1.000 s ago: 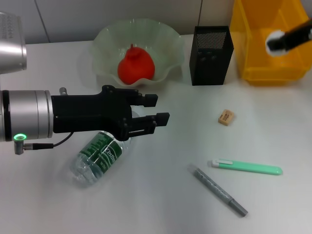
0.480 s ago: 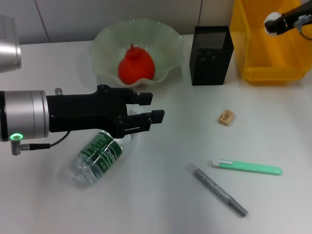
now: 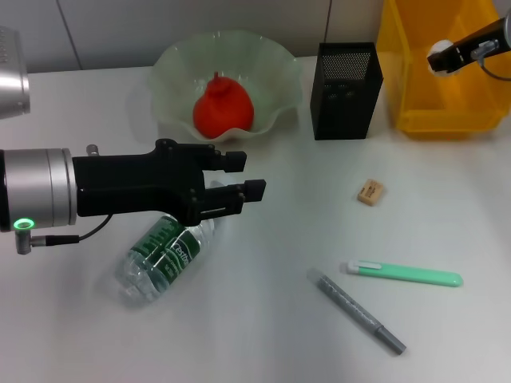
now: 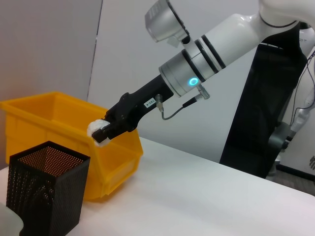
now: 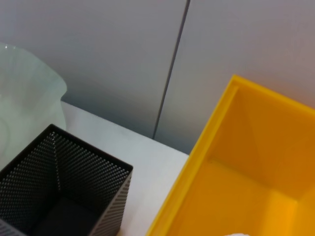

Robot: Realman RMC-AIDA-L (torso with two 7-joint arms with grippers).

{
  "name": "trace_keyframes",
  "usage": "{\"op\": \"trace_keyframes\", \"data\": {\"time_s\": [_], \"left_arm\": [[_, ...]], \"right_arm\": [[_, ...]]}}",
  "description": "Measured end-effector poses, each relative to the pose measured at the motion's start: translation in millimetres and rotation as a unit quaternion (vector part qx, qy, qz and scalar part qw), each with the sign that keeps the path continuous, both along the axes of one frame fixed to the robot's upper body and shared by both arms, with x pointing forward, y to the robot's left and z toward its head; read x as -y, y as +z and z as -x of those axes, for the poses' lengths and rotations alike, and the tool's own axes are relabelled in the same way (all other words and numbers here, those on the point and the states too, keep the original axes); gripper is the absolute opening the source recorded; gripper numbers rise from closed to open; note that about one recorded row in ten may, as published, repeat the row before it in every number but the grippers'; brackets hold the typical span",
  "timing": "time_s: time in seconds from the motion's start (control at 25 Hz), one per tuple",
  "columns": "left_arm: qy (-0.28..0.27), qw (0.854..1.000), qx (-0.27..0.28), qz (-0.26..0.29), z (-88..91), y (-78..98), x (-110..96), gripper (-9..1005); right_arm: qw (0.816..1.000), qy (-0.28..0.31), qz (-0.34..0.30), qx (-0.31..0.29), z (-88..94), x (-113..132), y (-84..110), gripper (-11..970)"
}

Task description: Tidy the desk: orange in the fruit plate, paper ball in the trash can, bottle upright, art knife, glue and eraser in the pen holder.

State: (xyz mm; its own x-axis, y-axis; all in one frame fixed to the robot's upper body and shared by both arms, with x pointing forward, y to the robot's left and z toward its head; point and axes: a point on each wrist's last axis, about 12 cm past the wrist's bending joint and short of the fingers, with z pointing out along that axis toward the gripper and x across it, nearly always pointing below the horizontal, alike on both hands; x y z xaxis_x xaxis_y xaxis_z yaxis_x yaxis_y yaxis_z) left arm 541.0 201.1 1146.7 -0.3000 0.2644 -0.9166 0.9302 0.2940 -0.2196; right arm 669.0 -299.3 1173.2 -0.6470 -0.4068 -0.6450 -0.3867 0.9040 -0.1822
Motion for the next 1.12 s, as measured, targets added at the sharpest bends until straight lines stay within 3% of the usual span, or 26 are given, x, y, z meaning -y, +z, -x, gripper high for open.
{"op": "trace_keyframes", "data": {"time_s": [0.44,0.72,0.84,0.88,0.92,1.04,1.08,1.12], "left_arm": [[0.010,1.000,0.001,0.003,-2.6,0.6,-3,502],[0.012,1.000,-0.004,0.004,-2.7,-1.0,-3,503],[0.021,1.000,-0.007,0.006,-5.1,-0.8,-4,503],[0.025,1.000,-0.005,0.006,-6.9,0.7,-5,504],[0.025,1.000,-0.005,0.006,-6.9,0.7,-5,504],[0.032,0.999,-0.001,0.006,-9.6,2.5,-6,504],[0.040,0.999,0.004,0.006,-11.7,3.6,-7,504],[0.040,0.999,0.004,0.006,-11.7,3.6,-7,504]], "right_arm": [[1.000,-0.015,-0.002,0.009,0.4,11,5.2,515],[0.999,-0.014,-0.010,0.051,22.6,9,17.7,564],[0.997,0.006,-0.060,0.036,35.4,6,20.4,577],[0.993,0.025,-0.111,0.021,44.8,7,24.3,582],[0.993,0.025,-0.111,0.021,44.8,7,24.3,582],[0.981,0.066,-0.183,0.004,61.6,16,29.8,580],[0.968,0.104,-0.228,0.005,75.2,22,31.5,580],[0.968,0.104,-0.228,0.005,75.2,22,31.5,579]]}}
